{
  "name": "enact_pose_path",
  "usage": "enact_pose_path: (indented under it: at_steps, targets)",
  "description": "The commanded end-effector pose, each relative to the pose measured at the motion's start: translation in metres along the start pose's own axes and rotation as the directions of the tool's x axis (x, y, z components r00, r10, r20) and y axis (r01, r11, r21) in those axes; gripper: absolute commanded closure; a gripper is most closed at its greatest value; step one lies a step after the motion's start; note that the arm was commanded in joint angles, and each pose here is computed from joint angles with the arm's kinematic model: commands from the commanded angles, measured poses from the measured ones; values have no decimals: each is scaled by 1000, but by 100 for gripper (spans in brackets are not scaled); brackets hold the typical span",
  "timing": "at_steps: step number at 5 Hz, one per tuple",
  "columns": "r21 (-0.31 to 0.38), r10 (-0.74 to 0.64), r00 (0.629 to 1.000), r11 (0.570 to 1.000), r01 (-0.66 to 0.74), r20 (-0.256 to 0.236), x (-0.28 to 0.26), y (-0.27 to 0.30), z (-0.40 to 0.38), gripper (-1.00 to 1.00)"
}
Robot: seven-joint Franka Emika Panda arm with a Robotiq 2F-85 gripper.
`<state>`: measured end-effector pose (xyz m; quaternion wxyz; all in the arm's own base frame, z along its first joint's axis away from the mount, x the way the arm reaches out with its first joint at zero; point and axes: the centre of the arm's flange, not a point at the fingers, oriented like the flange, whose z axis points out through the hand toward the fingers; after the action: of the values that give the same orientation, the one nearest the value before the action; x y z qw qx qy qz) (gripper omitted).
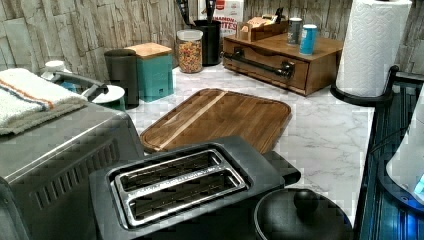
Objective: Open the drawer.
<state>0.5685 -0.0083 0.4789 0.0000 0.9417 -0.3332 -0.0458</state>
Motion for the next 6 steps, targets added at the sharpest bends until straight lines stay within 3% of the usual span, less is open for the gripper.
enact_pose_path:
  at_steps: [1, 2, 3, 6]
  targets:
    - [4, 0, 1000, 1000, 0, 3, 0, 0, 0, -100]
    - [-5, -36, 995, 999, 36, -89, -3, 17, 19, -100]
    - [-30, -2, 995, 1000, -1, -96, 22, 49, 33, -100]
    - [-81, -117, 979, 991, 104, -169, 111, 162, 57, -100]
